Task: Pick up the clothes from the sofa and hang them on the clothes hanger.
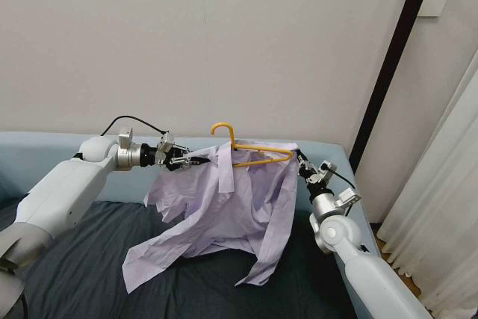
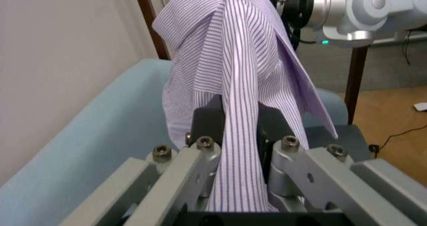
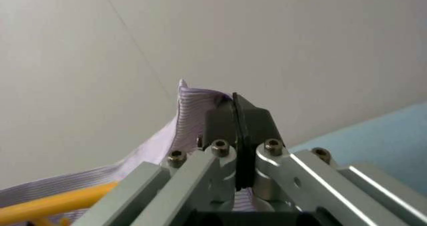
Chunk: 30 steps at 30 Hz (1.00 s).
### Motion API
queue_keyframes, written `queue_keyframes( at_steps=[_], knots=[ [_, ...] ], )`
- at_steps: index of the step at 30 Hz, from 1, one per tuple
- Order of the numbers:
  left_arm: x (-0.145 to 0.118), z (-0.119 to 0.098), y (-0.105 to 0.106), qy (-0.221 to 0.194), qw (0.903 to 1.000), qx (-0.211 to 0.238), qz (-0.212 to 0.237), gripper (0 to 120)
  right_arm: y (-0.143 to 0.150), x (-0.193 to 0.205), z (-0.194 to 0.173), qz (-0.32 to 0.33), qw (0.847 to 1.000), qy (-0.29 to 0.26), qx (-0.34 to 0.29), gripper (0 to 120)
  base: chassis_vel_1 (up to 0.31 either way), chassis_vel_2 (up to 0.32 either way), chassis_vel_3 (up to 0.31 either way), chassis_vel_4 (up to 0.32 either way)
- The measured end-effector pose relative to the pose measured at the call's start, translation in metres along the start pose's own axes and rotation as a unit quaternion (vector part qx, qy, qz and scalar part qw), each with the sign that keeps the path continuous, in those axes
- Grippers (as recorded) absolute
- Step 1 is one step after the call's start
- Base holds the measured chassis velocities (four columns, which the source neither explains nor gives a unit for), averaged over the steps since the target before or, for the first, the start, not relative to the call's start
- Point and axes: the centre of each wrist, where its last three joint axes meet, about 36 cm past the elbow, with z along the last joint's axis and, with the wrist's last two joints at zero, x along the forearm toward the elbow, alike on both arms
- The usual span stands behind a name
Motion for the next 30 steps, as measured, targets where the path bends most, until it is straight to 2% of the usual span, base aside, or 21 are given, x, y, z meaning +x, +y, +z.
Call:
queue_keyframes(
  at_steps=[10, 12, 17, 19, 23, 25, 27, 29, 30],
  knots=[
    [-0.009, -0.007, 0.005, 0.018, 0.9992, -0.021, -0.03, 8, 0.014, 0.011, -0.016, -0.114, 0.992, -0.037, 0.038, 0, 0.0, 0.0, 0.0, 0.0],
    [-0.011, -0.008, 0.006, 0.024, 0.999, -0.023, -0.029, 8, 0.022, 0.014, -0.018, -0.163, 0.984, -0.048, 0.047, 0, 0.0, 0.0, 0.0, 0.0],
    [-0.015, -0.006, 0.004, 0.028, 0.9988, -0.025, -0.031, 8, 0.036, 0.021, -0.013, -0.224, 0.972, -0.048, 0.046, 0, 0.0, 0.0, 0.0, 0.0],
    [-0.016, -0.005, 0.003, 0.027, 0.9988, -0.025, -0.032, 8, 0.037, 0.023, -0.011, -0.229, 0.971, -0.046, 0.045, 0, 0.0, 0.0, 0.0, 0.0],
    [-0.034, 0.007, -0.007, 0.002, 0.9992, -0.012, -0.038, 8, 0.042, 0.044, 0.02, -0.267, 0.962, -0.01, 0.049, 0, 0.0, 0.0, 0.0, 0.0],
    [-0.037, 0.009, -0.009, -0.004, 0.9992, -0.01, -0.039, 8, 0.041, 0.048, 0.026, -0.268, 0.962, -0.002, 0.052, 0, 0.0, 0.0, 0.0, 0.0],
    [-0.048, 0.011, -0.012, -0.023, 0.9988, -0.001, -0.042, 8, 0.039, 0.065, 0.053, -0.272, 0.959, 0.031, 0.072, 0, 0.0, 0.0, 0.0, 0.0],
    [-0.05, 0.011, -0.013, -0.027, 0.9987, 0.002, -0.043, 8, 0.039, 0.069, 0.059, -0.273, 0.958, 0.038, 0.078, 0, 0.0, 0.0, 0.0, 0.0],
    [-0.055, 0.011, -0.014, -0.034, 0.9985, 0.007, -0.041, 8, 0.036, 0.08, 0.074, -0.276, 0.955, 0.057, 0.093, 0, 0.0, 0.0, 0.0, 0.0]
  ],
)
